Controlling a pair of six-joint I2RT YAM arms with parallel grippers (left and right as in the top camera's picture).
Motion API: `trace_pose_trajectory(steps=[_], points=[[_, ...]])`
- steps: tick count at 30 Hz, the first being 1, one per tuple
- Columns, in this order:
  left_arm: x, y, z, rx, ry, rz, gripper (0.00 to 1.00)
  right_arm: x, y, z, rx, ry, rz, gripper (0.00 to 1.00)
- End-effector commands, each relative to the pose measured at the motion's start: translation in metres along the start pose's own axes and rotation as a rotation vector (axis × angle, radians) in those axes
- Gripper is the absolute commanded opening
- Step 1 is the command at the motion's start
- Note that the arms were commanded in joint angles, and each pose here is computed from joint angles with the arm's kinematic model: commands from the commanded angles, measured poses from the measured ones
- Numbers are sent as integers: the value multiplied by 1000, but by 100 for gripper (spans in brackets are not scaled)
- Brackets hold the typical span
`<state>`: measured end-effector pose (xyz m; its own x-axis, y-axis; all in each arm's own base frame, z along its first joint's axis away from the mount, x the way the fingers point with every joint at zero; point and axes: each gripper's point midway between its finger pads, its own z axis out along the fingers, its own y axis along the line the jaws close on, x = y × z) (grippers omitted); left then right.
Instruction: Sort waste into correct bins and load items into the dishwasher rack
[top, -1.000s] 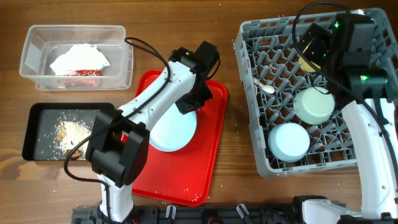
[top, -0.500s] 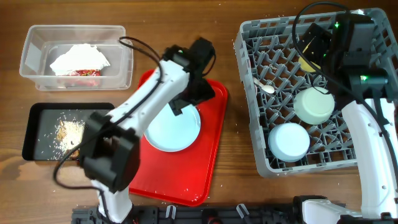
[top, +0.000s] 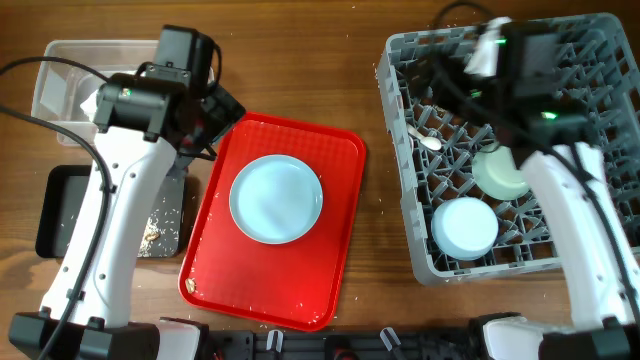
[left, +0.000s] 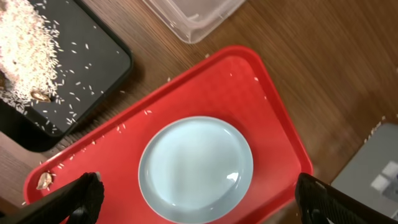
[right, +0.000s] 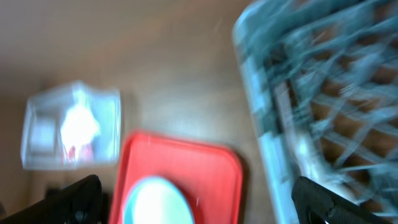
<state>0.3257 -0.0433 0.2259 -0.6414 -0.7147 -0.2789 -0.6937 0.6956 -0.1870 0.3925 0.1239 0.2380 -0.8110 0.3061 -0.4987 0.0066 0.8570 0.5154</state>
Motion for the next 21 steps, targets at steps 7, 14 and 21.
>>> trace_pose_trajectory(steps=[7,14,21], points=[[-10,5,0,-18,-31,-13,100,99,14,76,36,359,-276,98],[-10,5,0,-18,-31,-13,100,129,17,81,113,422,-394,99],[-10,5,0,-18,-31,-13,100,118,24,89,145,340,-245,99]])
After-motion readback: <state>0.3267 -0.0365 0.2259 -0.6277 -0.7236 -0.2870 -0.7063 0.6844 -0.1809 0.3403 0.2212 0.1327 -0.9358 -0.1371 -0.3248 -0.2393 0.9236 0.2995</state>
